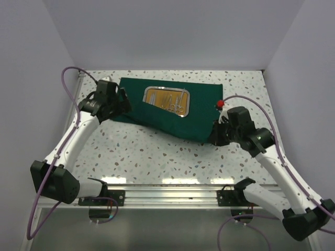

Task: Open and lay out the surgical kit
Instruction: Open the surgical kit at the center of the board.

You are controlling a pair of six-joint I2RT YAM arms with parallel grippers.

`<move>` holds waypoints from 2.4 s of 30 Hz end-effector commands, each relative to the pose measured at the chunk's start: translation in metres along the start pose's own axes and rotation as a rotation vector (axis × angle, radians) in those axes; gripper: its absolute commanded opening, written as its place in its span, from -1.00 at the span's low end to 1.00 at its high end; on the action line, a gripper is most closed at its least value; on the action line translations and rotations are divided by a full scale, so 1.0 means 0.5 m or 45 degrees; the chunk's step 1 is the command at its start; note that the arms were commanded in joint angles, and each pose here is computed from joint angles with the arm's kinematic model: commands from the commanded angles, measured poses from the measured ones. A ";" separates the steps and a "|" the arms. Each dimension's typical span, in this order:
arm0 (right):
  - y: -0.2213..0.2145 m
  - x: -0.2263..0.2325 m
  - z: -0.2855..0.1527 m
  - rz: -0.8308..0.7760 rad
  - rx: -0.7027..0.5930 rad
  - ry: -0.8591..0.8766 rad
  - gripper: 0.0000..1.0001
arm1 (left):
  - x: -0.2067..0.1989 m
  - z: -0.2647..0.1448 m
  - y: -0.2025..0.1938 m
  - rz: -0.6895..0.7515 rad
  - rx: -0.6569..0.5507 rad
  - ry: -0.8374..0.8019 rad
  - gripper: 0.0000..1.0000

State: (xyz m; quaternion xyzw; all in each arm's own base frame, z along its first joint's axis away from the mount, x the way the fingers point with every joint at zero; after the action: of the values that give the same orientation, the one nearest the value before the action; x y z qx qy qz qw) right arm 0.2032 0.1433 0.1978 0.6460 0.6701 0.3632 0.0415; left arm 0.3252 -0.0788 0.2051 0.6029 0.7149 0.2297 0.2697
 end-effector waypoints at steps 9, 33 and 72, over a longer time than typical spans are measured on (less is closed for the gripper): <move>-0.201 -0.112 -0.080 0.381 0.327 -0.407 -1.00 | 0.062 0.006 -0.116 -0.218 0.063 0.196 0.98; 0.235 0.142 -0.049 0.148 -0.155 0.087 -1.00 | -0.137 0.104 -0.238 -0.175 0.099 -0.098 0.93; 0.281 -0.397 0.251 0.575 0.160 -1.103 -1.00 | -0.056 0.078 -0.240 -0.255 0.086 0.169 0.99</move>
State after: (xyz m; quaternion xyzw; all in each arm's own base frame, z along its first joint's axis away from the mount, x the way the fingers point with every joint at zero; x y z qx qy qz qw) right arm 0.4155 0.0154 0.0695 0.8762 0.4505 -0.0038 0.1712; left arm 0.2475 -0.1264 0.0993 0.5788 0.7723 0.1937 0.1763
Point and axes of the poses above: each gripper's point midway between its finger pads, its own z axis out along the fingers, its own x axis along the line the jaws close on, y = z × x, the point moved 1 cm from there along -z, back along the fingers, and after that the axes turned 11 degrees about z, right-handed, at the moved point
